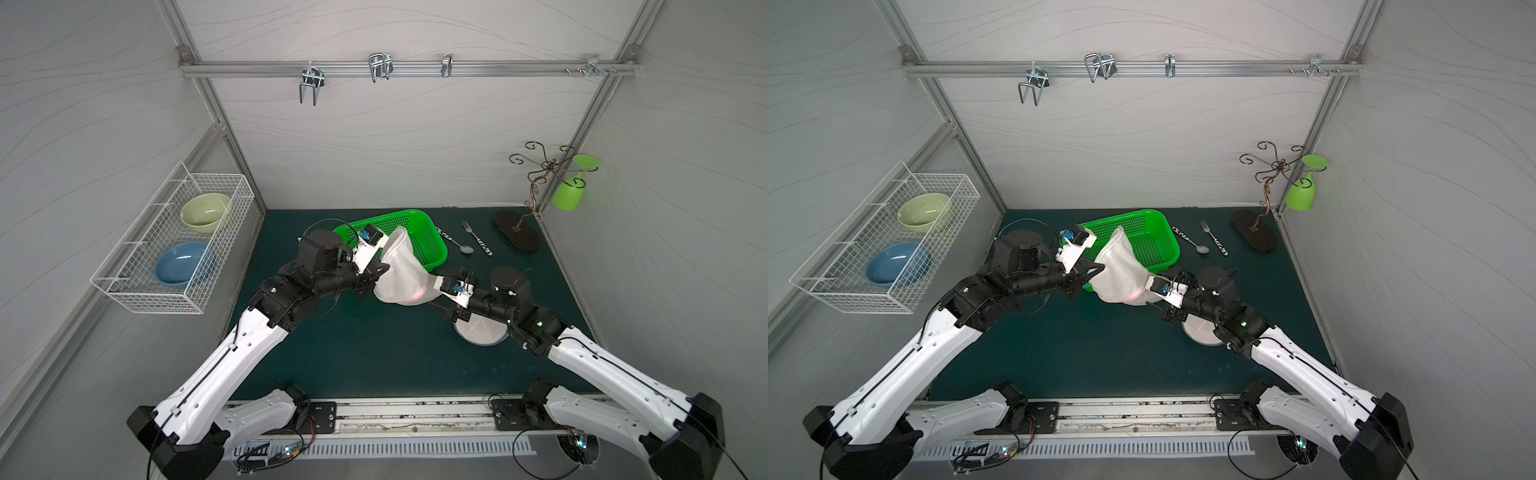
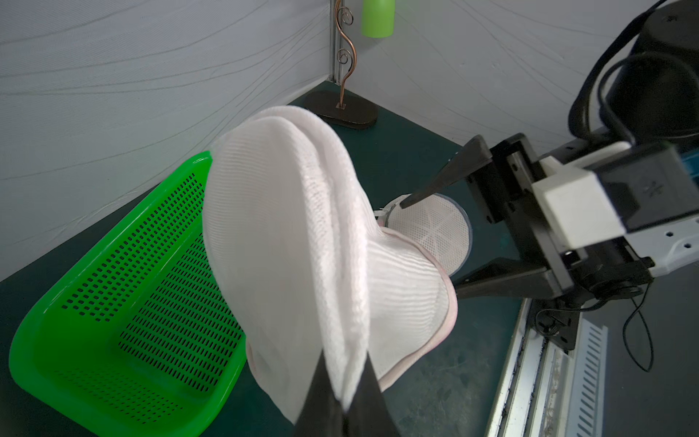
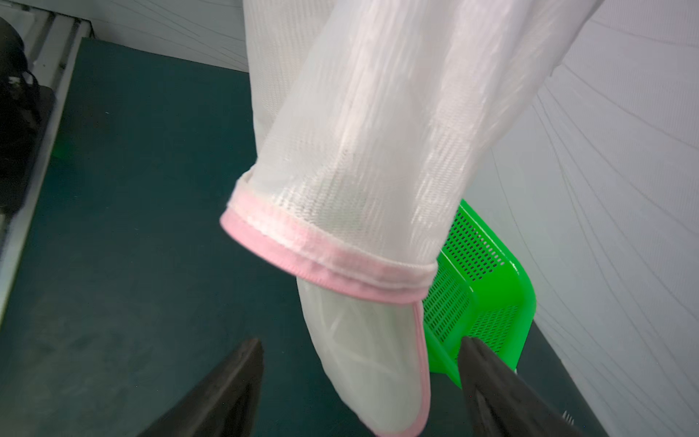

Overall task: Turn the laundry bag inside out
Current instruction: Turn over the laundry bag.

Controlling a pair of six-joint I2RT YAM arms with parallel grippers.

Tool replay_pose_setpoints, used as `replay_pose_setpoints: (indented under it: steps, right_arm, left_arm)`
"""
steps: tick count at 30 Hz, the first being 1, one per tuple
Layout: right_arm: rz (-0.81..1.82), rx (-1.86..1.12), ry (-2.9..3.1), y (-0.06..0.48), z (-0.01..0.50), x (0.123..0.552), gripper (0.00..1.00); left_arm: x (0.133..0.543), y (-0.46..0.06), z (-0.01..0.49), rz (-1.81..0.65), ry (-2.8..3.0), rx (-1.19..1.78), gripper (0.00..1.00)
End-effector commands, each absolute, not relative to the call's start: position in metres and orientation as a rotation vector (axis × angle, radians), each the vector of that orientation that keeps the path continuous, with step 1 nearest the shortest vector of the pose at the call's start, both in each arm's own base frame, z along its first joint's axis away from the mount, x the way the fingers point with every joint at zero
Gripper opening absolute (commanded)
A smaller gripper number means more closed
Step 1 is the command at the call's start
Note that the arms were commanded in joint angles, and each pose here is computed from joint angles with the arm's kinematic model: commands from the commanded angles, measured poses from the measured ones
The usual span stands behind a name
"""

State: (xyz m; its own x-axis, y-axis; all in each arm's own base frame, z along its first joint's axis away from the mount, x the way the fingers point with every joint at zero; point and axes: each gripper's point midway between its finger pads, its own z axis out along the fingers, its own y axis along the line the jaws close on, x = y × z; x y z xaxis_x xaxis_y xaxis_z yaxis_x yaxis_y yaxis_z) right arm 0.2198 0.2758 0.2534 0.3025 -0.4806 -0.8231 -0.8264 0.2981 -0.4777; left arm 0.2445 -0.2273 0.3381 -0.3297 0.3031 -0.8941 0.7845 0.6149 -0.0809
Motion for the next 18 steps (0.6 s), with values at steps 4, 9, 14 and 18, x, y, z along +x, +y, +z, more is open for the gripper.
replay_pose_setpoints:
  steps: [4, 9, 14, 18]
  right_arm:
    - [0.207, -1.152, 1.213, 0.288, 0.306, 0.258, 0.86]
    - [0.214, -1.090, 1.163, 0.292, 0.343, 0.263, 0.86]
    - [0.229, -1.093, 1.135, 0.292, 0.356, 0.258, 0.86]
    - [0.224, -1.151, 1.126, 0.292, 0.351, 0.251, 0.86]
  left_arm:
    - [0.236, -0.233, 0.381, -0.751, 1.786, 0.831, 0.00]
    - [0.232, -0.237, 0.376, -0.794, 1.800, 0.846, 0.00]
    - [0.227, -0.242, 0.371, -0.833, 1.812, 0.880, 0.00]
    - [0.220, -0.242, 0.364, -0.814, 1.813, 0.963, 0.00]
